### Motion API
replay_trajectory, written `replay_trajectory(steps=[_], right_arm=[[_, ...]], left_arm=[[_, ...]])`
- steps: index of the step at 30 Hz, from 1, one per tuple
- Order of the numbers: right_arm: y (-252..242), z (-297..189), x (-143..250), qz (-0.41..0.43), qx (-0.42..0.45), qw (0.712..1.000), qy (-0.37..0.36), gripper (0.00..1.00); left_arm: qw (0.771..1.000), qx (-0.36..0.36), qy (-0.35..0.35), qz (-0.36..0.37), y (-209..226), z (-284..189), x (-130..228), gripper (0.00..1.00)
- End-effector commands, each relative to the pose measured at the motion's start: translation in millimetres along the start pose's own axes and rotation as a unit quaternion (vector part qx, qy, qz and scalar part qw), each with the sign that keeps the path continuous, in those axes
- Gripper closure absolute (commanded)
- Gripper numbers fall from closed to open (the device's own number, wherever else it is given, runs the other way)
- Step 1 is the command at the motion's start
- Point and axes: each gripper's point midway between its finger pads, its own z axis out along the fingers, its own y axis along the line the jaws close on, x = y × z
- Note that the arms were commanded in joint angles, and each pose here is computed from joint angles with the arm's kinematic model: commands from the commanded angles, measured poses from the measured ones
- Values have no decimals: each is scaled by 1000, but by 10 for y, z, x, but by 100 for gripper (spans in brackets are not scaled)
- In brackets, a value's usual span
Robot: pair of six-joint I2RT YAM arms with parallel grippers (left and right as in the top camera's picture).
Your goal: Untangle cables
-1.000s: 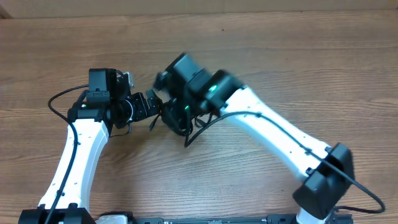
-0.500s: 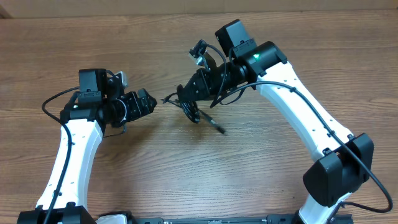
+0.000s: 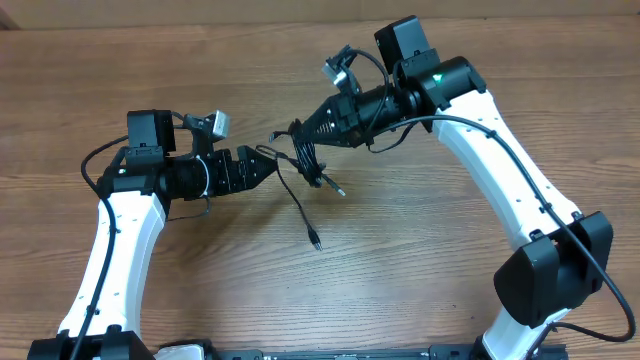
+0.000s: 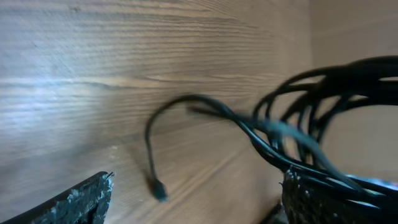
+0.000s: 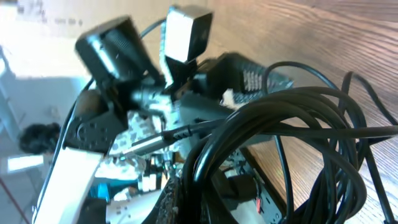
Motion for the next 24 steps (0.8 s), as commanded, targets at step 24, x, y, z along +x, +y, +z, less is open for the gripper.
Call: replay_trajectory(steps=[24], right_arm=[[-35,-80,-261,123,49,988,-76,96]], left_arm=[[888,-33,24,-457,-111,440,253,39]])
